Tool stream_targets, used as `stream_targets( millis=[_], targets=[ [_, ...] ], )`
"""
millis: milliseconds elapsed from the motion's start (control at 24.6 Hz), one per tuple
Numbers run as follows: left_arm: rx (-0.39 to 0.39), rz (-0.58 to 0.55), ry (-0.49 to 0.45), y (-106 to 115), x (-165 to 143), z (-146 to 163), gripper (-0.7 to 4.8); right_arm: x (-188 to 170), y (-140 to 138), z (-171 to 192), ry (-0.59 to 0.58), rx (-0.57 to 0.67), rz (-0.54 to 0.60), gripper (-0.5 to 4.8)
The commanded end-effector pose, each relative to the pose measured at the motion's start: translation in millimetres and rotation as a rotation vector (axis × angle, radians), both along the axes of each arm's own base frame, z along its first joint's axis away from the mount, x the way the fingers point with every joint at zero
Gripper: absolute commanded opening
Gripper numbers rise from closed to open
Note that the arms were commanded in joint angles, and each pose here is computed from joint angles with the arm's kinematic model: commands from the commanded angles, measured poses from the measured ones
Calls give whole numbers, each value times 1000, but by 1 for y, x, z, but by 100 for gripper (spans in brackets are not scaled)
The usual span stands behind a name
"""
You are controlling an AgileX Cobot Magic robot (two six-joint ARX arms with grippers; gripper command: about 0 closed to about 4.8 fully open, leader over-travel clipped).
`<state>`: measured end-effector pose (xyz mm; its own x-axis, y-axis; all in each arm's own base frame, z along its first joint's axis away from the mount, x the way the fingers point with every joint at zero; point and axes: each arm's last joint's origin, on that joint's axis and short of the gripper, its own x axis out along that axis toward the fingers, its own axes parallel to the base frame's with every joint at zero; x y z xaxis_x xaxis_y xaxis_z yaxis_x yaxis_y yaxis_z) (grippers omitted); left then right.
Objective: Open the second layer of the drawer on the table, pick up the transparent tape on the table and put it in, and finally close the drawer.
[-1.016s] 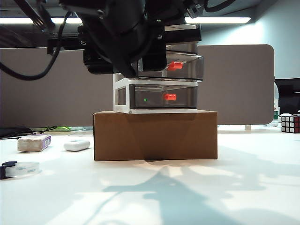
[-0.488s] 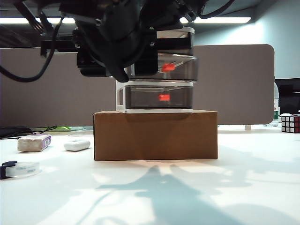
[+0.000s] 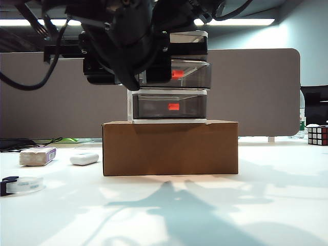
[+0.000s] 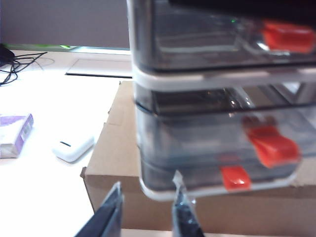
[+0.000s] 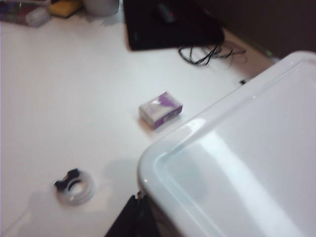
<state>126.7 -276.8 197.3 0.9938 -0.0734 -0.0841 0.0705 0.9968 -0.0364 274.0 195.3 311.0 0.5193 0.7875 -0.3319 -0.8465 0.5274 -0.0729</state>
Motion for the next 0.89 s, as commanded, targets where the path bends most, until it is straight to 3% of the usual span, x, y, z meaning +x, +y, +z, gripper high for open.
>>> stream_targets(
  millis=[41,488,894],
  targets=[
    [49,-216,2,-14,-14,6,121,17,2,-4,-82,1,-183,-5],
    [61,-185,19,-11,-9,3,121,0,-7,20,-114,46,-135,-5],
    [49,-190,30,-5,9,2,137,-39,-37,56,-134,39,-64,-5]
  ],
)
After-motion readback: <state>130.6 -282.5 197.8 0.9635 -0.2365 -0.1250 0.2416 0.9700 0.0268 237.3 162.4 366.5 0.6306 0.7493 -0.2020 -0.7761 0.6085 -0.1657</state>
